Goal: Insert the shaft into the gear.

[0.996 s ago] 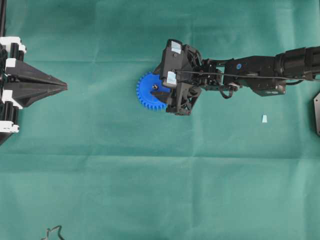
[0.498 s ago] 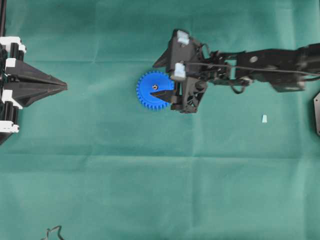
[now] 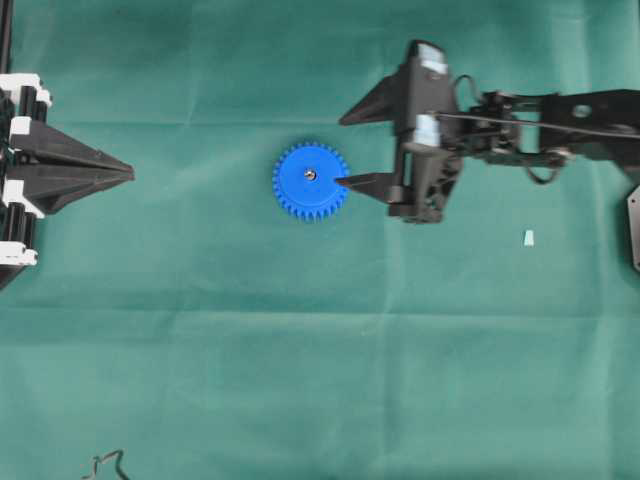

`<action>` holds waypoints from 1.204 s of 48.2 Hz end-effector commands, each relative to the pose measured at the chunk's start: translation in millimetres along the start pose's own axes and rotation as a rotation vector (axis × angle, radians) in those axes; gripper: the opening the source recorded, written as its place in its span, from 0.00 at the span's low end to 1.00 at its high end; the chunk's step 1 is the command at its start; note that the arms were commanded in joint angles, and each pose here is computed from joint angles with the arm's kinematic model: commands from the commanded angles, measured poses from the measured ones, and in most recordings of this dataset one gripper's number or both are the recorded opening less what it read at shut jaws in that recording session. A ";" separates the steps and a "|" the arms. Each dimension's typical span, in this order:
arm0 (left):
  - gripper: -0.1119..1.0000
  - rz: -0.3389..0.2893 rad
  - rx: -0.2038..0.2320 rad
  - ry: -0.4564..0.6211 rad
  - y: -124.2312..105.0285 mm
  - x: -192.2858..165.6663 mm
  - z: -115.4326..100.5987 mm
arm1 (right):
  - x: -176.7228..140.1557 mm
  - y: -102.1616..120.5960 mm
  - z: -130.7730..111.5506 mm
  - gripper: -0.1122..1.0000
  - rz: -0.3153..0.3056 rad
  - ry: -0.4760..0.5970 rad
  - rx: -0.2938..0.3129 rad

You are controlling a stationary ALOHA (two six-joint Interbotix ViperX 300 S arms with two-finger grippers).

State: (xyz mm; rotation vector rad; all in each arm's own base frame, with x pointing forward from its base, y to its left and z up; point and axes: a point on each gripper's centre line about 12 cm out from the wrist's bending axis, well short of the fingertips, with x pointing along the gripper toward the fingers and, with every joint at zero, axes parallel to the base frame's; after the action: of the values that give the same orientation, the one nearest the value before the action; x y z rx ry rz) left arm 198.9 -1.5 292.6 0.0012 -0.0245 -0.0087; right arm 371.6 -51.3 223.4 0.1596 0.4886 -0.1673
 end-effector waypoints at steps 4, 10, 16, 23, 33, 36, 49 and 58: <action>0.10 -0.002 0.003 -0.034 -0.4 0.8 12.5 | -37.1 2.5 9.1 0.94 0.015 -0.102 -0.002; 0.10 -0.002 0.003 -0.031 -0.4 -0.2 12.7 | -63.8 0.9 -0.3 0.94 0.020 -0.155 0.000; 0.10 -0.002 0.003 -0.020 -0.3 -1.3 11.9 | -90.1 -0.3 -10.5 0.94 0.027 -0.201 0.000; 0.10 -0.002 0.003 -0.008 -0.3 -1.4 11.0 | -114.0 -2.1 -22.5 0.94 0.032 -0.239 0.003; 0.10 -0.001 0.003 0.005 -0.3 -1.5 9.1 | -135.0 -4.7 -40.4 0.94 0.035 -0.268 0.005; 0.10 -0.001 0.003 0.003 -0.3 -1.4 9.8 | -137.6 -5.2 -43.6 0.94 0.036 -0.275 0.005; 0.10 -0.001 0.003 0.005 -0.3 -1.5 9.1 | -137.0 -6.1 -47.5 0.94 0.033 -0.272 0.005; 0.10 -0.001 0.003 0.006 -0.3 -1.2 8.8 | -137.2 -5.7 -46.9 0.94 0.035 -0.278 0.005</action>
State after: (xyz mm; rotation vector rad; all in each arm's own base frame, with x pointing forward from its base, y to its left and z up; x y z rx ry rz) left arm 195.3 -1.4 291.1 0.0014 0.0077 -0.0080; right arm 227.5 -31.1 241.4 0.1486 0.2342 -0.1553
